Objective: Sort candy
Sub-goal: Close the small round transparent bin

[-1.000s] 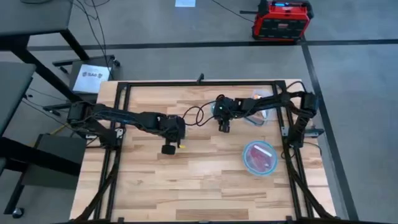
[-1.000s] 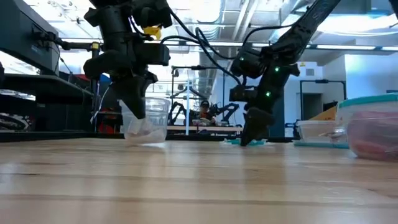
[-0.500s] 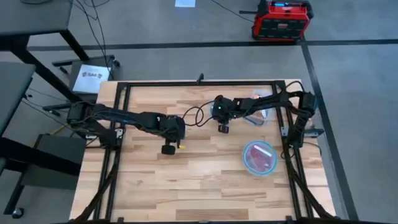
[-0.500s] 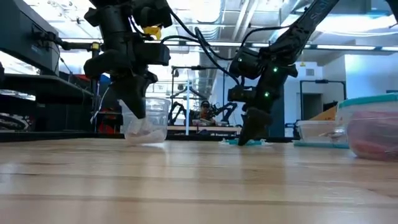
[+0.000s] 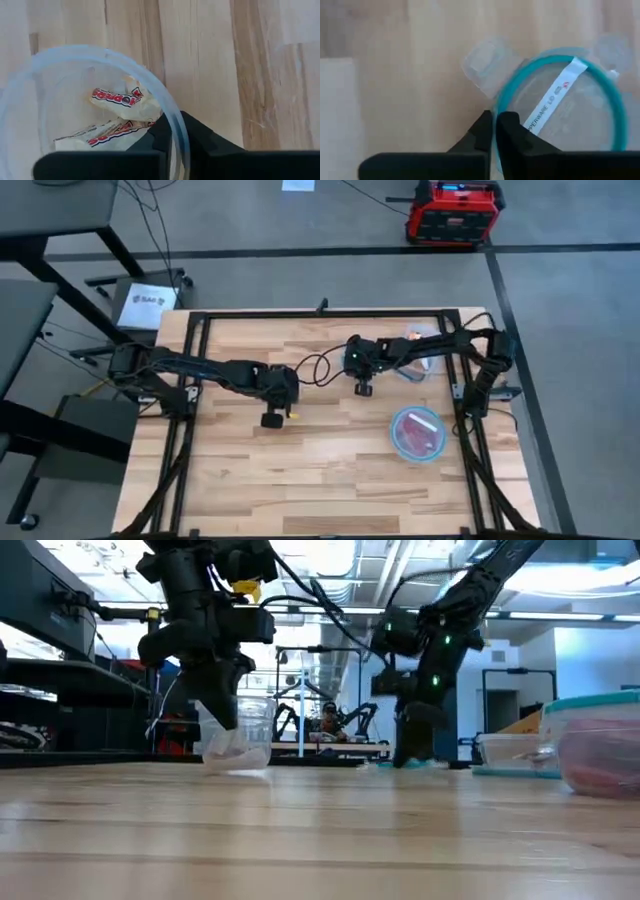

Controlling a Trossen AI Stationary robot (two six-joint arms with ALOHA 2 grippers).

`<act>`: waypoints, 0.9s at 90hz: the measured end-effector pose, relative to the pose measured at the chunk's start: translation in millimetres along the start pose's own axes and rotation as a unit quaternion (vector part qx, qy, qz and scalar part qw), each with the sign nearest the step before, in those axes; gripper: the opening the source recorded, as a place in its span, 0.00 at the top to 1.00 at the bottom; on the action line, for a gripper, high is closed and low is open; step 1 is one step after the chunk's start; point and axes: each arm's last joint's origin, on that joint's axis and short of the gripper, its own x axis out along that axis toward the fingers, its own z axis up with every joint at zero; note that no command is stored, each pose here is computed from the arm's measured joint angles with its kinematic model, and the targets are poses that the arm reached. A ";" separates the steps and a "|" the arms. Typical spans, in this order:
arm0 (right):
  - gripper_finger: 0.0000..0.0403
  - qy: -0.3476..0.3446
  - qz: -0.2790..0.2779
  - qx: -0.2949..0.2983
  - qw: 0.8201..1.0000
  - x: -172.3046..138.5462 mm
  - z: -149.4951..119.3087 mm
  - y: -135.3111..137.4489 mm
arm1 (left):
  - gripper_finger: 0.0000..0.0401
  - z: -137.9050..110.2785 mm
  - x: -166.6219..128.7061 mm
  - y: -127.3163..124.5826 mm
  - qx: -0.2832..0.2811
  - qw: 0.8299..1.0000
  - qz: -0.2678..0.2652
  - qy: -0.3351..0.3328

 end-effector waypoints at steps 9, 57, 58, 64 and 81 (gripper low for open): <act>1.00 0.002 0.001 0.000 1.000 -11.8 -0.2 0.5 | 0.82 2.0 -2.0 0.6 0.004 1.000 0.000 0.001; 1.00 -0.075 0.002 0.017 0.997 -67.2 11.5 15.2 | 0.66 22.0 -37.0 9.7 0.044 0.998 0.015 0.045; 1.00 -0.078 0.002 0.017 0.997 -69.0 11.8 15.4 | 0.66 22.6 -38.1 9.9 0.044 0.998 0.015 0.044; 1.00 -0.095 0.001 0.024 0.995 -79.3 12.7 16.1 | 0.67 24.6 -44.7 11.1 0.042 0.998 0.017 0.036; 1.00 -0.129 0.012 0.048 0.990 -100.2 13.3 16.1 | 0.67 24.1 -68.4 13.8 0.028 0.999 0.025 0.000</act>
